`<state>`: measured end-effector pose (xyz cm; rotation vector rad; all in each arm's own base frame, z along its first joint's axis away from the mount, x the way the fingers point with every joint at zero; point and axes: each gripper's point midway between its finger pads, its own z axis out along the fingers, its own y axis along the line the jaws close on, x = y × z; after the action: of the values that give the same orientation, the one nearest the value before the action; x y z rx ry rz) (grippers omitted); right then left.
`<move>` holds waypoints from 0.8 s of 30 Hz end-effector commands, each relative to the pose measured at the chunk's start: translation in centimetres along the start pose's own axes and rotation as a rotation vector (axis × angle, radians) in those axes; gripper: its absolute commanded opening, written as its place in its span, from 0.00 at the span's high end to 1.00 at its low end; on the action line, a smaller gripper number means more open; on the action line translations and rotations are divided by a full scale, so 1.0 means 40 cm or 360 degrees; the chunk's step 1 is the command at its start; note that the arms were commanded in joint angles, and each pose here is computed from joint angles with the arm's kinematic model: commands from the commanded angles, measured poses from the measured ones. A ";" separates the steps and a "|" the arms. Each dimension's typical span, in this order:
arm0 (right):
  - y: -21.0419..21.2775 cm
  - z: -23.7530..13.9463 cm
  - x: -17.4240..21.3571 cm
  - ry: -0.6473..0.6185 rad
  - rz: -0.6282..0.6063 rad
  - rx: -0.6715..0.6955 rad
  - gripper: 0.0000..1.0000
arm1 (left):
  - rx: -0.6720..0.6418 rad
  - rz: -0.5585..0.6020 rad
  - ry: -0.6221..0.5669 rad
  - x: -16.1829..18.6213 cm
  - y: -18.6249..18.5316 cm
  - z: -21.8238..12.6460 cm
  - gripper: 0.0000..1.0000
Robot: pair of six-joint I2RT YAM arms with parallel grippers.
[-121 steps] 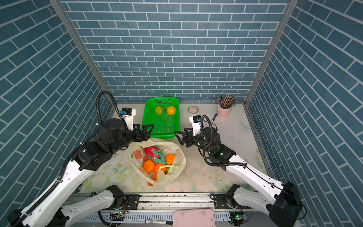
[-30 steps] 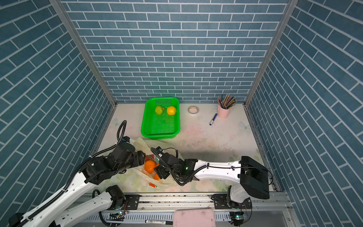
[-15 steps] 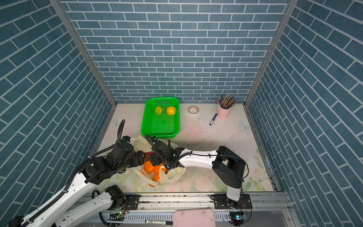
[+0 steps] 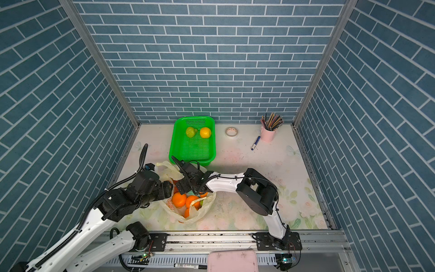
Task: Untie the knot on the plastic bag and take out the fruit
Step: 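Hold the bag open with the left gripper while the right grasps the dragon fruit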
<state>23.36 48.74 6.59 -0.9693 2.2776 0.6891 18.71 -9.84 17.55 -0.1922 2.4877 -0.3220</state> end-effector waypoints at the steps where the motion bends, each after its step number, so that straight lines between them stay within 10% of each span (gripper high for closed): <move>1: 0.003 0.036 0.014 0.0059 -0.0025 -0.0089 0.10 | -0.0080 0.0016 0.0028 0.012 0.032 0.010 0.18; 13: 0.026 -0.056 -0.031 -0.0047 -0.0064 -0.0168 0.36 | -0.0065 -0.0009 0.0082 0.001 0.040 0.040 0.17; 24: 0.061 -0.183 -0.039 -0.0161 -0.0058 -0.0301 0.39 | 0.0034 -0.0017 0.0054 -0.041 0.000 0.043 0.18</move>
<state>20.50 45.53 9.04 -1.0405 2.2593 0.8263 20.13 -9.30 15.61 -0.2042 2.5647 -0.3187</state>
